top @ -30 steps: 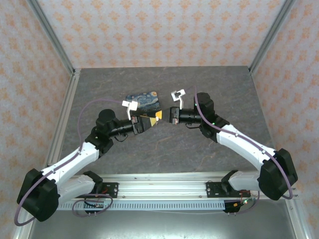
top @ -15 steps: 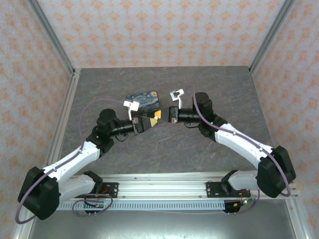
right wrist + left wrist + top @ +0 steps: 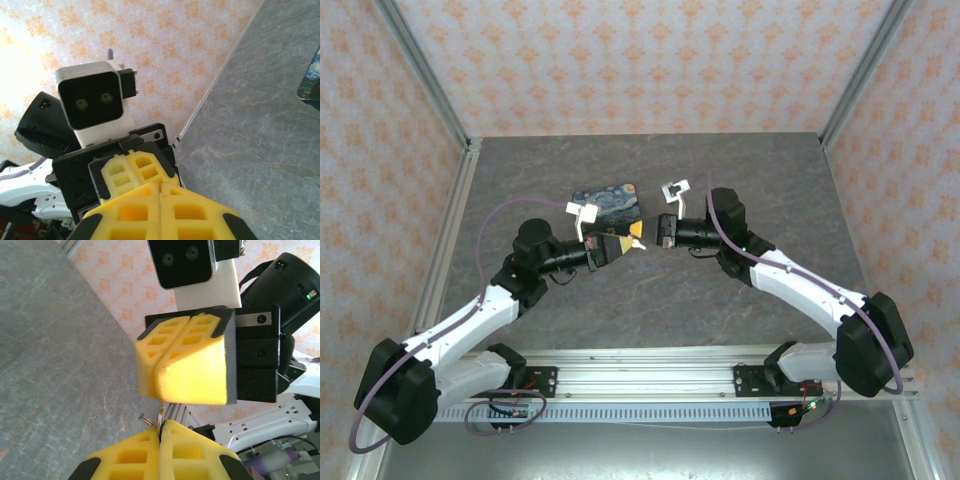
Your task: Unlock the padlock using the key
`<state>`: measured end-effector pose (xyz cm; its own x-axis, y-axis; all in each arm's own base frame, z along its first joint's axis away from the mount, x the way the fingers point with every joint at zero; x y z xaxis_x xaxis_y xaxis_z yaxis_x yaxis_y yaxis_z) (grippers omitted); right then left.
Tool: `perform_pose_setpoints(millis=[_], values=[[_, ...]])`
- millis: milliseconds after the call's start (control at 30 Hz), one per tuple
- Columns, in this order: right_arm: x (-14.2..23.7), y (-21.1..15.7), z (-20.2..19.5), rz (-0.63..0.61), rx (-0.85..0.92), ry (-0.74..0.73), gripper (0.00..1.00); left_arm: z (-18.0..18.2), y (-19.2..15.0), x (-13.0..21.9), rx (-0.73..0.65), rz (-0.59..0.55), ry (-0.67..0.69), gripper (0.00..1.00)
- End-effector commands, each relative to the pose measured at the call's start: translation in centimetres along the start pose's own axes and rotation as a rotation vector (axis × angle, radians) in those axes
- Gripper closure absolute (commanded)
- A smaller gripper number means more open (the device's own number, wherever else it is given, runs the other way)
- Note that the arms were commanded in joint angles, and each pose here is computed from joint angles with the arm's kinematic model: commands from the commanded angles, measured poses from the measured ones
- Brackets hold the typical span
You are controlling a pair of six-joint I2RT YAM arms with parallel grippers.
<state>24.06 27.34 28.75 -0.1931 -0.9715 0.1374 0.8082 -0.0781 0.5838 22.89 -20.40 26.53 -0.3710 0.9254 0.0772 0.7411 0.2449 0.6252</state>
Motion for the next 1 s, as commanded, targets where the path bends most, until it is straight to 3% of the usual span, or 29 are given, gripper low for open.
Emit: perform_pose_setpoints(millis=[0,100,200,333,500,700,967], values=[[0.9,1.3,0.0,-0.108,0.052,-0.081,0.69,-0.2,0.4,0.6,-0.053,-0.008,0.042,1.0],[1.6,1.7,-1.0,-0.122,0.057,-0.211,0.49,0.5,0.2,1.3,-0.052,0.001,0.089,1.0],[2.1,2.3,-3.0,-0.125,0.023,-0.365,0.43,1.8,0.3,2.4,-0.042,0.005,0.174,1.0],[2.5,3.4,-7.2,-0.124,-0.059,-0.585,0.38,5.0,0.9,5.1,-0.014,-0.005,0.395,1.0],[0.5,5.2,-12.7,-0.054,-0.13,-0.759,0.35,9.8,3.1,9.4,0.075,-0.057,0.691,1.0],[-3.7,6.3,-18.1,0.062,-0.163,-0.832,0.35,16.3,4.9,13.8,0.169,-0.102,1.031,1.0],[-6.7,5.6,-22.3,0.155,-0.181,-0.828,0.39,22.3,6.5,10.9,0.22,-0.016,1.035,1.0]])
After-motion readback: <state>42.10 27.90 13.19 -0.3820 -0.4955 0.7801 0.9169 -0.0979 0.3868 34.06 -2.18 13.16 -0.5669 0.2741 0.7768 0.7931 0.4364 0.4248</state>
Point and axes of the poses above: each hand's point on the last joint's axis, 136 mm out from that joint toward the fingers, its own x axis back along the fingers, its own z axis along the line the jaws close on, y = z × x, the point moved 5 cm from there along x, back along the fingers, and after that the axes turned 2 degrees about x, right-handed, at the moved point
